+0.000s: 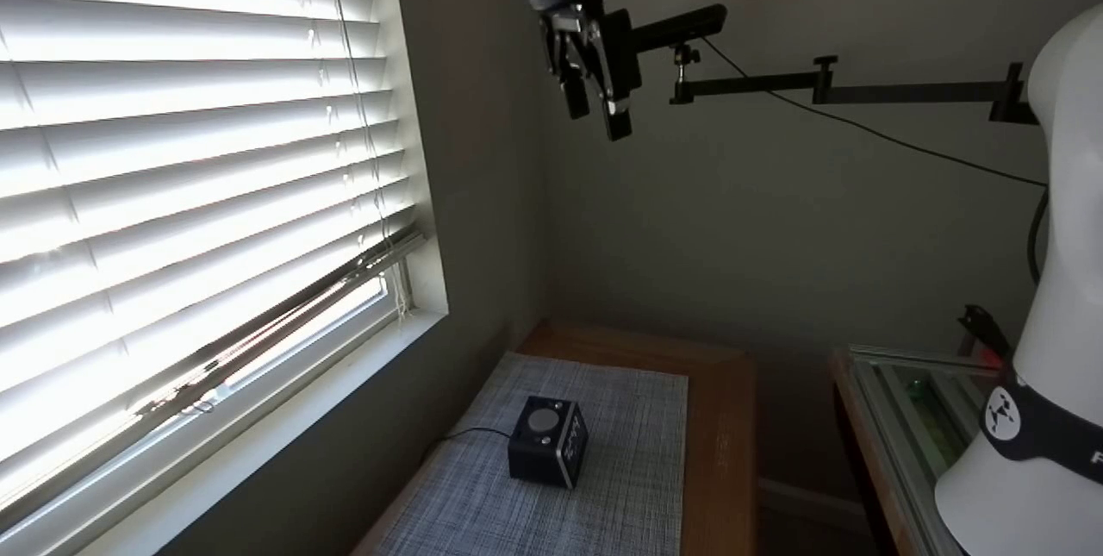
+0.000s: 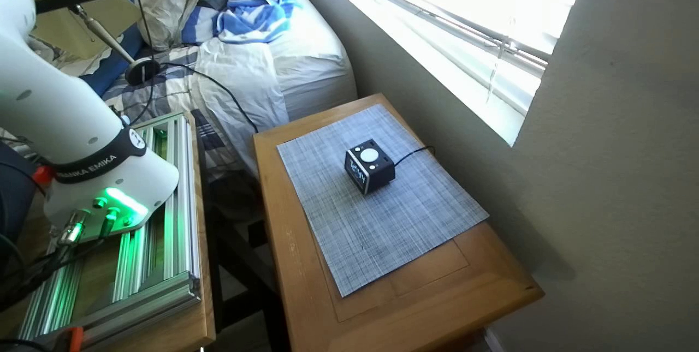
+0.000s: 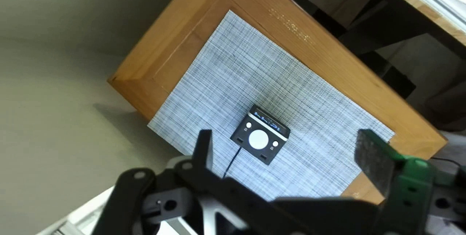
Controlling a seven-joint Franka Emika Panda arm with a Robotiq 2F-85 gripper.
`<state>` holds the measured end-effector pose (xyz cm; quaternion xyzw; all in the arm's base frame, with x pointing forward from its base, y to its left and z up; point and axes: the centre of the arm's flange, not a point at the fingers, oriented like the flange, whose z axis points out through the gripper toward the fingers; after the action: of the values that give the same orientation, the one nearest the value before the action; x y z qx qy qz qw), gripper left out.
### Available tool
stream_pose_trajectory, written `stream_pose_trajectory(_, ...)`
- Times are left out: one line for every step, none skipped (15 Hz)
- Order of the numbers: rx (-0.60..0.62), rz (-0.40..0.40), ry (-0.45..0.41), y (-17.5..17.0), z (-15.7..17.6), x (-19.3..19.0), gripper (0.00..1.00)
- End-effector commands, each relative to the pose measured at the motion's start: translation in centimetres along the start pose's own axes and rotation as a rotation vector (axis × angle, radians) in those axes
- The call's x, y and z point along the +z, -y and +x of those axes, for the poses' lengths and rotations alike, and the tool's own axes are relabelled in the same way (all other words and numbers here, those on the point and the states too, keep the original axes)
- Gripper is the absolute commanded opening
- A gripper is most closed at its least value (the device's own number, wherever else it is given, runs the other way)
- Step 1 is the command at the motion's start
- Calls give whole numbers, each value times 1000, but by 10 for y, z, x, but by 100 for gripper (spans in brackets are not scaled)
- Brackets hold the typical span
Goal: Pick up the black digital clock and turn it ninety degrees to the left
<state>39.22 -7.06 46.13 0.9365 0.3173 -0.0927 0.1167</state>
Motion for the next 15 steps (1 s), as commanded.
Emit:
stream_pose_trajectory(-196,-21,-29,1,33,31,100)
stream_pose_trajectory(-244,-27,-48,3,40,38,100)
stream_pose_trajectory(-292,-35,-66,4,47,44,100)
stream_pose_trajectory(-337,-43,-93,5,53,50,100)
stream_pose_trajectory(-382,-48,-115,6,58,57,100)
stream_pose_trajectory(-431,-51,-130,6,65,66,100)
stream_pose_trajectory(-479,-55,-142,8,71,73,100)
stream_pose_trajectory(-529,-56,-154,10,77,82,100)
stream_pose_trajectory(-581,-56,-152,13,83,92,100)
stream_pose_trajectory(-632,-50,-156,16,88,102,100)
stream_pose_trajectory(-682,-41,-157,17,92,112,100)
stream_pose_trajectory(-730,-28,-161,20,96,122,100)
stream_pose_trajectory(-780,-12,-162,22,99,131,100)
stream_pose_trajectory(-828,7,-165,23,101,141,100)
stream_pose_trajectory(-876,28,-162,24,104,150,100)
